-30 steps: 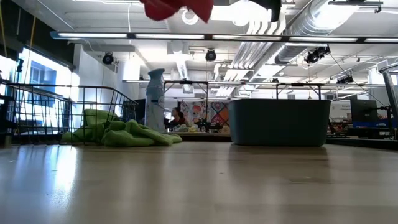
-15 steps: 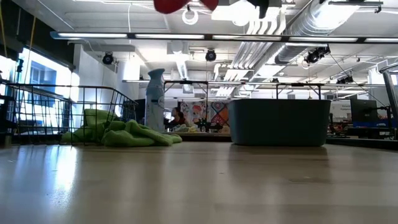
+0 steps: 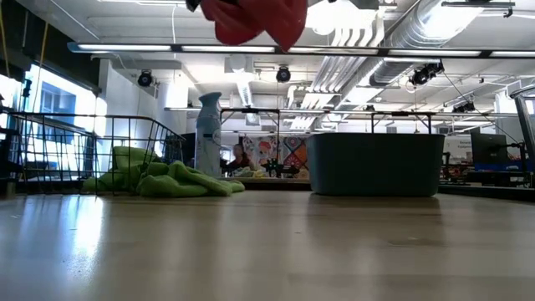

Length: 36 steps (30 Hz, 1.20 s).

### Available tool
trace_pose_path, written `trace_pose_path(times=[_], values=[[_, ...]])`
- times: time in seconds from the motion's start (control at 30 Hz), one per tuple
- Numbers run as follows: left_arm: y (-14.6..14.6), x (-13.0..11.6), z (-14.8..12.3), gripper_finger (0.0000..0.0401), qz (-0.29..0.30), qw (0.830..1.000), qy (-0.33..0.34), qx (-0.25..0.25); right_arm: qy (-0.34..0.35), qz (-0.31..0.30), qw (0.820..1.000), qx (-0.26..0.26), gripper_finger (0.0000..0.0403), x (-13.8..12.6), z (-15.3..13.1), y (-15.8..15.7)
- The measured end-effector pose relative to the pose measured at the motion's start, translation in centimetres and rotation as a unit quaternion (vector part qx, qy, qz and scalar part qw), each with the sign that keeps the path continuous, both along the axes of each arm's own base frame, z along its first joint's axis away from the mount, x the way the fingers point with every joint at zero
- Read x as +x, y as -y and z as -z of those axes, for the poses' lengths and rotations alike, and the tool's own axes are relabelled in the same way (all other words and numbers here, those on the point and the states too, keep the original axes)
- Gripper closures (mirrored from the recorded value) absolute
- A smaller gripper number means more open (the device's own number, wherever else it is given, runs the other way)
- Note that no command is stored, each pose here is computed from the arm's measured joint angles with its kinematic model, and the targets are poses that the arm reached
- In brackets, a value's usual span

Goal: Sort microfiber towel by color & place in baskets
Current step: Put the pink towel into the transparent bin

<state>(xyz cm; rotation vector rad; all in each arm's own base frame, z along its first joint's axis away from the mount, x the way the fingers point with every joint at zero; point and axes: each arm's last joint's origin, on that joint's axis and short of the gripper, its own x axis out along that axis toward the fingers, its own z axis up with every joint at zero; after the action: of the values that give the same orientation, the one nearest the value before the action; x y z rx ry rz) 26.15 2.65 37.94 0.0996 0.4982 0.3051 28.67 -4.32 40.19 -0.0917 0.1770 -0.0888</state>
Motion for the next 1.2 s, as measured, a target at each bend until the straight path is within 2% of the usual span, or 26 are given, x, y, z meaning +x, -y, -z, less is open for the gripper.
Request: trace_pose_path(times=[0.07, 0.23, 0.43, 0.63, 1.0, 1.2], values=[[0.0, 0.6, 0.4, 0.0401, 0.01, 1.0, -0.009, 0.009, -0.019, -0.004, 1.0, 0.0, 0.013, 0.4, -0.5, 0.0], [-0.2, 2.8, 1.8, 0.0401, 0.035, 0.999, -0.025, 0.033, -0.111, -0.025, 0.993, -0.005, 0.013, 2.0, 0.3, 0.1], [-0.4, 4.4, 3.8, 0.0401, 0.039, 0.996, -0.067, 0.033, -0.15, -0.026, 0.988, 0.005, 0.013, 3.6, 0.9, 0.3], [-0.4, 4.6, 3.9, 0.0401, 0.039, 0.996, -0.066, 0.034, -0.191, -0.027, 0.981, 0.013, 0.013, 4.0, 2.0, 0.3], [-0.3, 3.8, 2.6, 0.0401, 0.039, 0.998, -0.038, 0.039, -0.208, -0.039, 0.977, 0.01, 0.013, 5.0, 3.0, -0.3], [-0.3, 3.8, 2.7, 0.0401, 0.04, 0.998, -0.04, 0.04, -0.193, -0.038, 0.98, 0.009, 0.013, 5.4, 3.0, -0.4]])
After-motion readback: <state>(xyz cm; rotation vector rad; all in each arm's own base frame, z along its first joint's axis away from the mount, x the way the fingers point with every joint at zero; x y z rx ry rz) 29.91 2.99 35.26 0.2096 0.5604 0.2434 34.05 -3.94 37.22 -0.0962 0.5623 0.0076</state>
